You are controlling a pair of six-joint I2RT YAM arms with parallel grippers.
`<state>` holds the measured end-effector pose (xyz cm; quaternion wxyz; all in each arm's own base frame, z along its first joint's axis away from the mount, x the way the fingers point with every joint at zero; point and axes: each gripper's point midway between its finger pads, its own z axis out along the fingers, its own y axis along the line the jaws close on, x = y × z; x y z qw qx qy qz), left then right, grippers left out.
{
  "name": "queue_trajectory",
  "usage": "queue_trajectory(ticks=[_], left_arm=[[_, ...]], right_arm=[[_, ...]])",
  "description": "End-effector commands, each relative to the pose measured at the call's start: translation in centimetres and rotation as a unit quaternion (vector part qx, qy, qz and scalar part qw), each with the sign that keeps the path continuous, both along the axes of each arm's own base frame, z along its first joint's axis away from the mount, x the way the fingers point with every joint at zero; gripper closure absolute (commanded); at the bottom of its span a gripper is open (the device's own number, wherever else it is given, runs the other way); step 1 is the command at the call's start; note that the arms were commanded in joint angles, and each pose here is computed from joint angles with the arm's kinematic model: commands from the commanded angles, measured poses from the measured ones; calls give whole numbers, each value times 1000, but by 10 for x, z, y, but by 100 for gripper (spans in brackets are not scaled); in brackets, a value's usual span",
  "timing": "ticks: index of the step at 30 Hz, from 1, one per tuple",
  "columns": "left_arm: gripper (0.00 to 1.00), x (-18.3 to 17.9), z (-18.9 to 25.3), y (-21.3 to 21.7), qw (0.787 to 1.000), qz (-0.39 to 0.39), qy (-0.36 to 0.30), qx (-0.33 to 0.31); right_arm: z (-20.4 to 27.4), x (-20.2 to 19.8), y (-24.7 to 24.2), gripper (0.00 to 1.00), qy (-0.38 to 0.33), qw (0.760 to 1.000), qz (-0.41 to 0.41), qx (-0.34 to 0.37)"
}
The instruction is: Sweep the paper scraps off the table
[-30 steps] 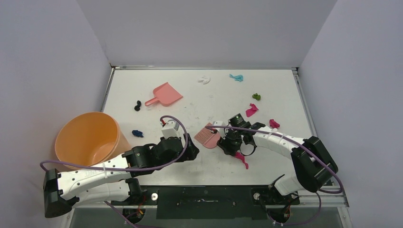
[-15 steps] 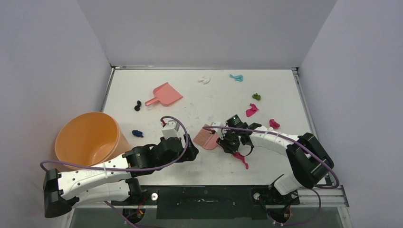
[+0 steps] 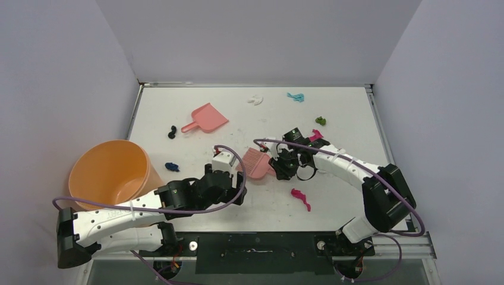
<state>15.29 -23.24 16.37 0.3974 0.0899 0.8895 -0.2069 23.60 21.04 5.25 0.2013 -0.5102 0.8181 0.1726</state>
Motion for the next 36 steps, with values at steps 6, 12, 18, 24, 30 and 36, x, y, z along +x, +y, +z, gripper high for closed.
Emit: queue_trajectory(ticks=[6, 12, 18, 24, 30, 36], left_arm=[[24, -19, 25, -36, 949, -214, -164, 162], [27, -33, 23, -53, 881, -298, -257, 264], [27, -16, 23, -54, 833, -303, -311, 341], [30, -3, 22, -71, 815, -314, -339, 348], [37, -2, 1, -79, 812, -362, -301, 345], [44, 2, -13, -79, 811, -379, -277, 348]], right_arm=[[28, -3, 3, 95, 108, 991, -6, 81], [35, -29, 6, 95, 168, 979, 31, 111], [47, -49, 15, 95, 206, 964, 57, 161], [56, -63, 20, 95, 236, 950, 85, 188], [62, -67, 21, 95, 240, 946, 91, 199], [62, -72, 18, 95, 239, 946, 91, 199]])
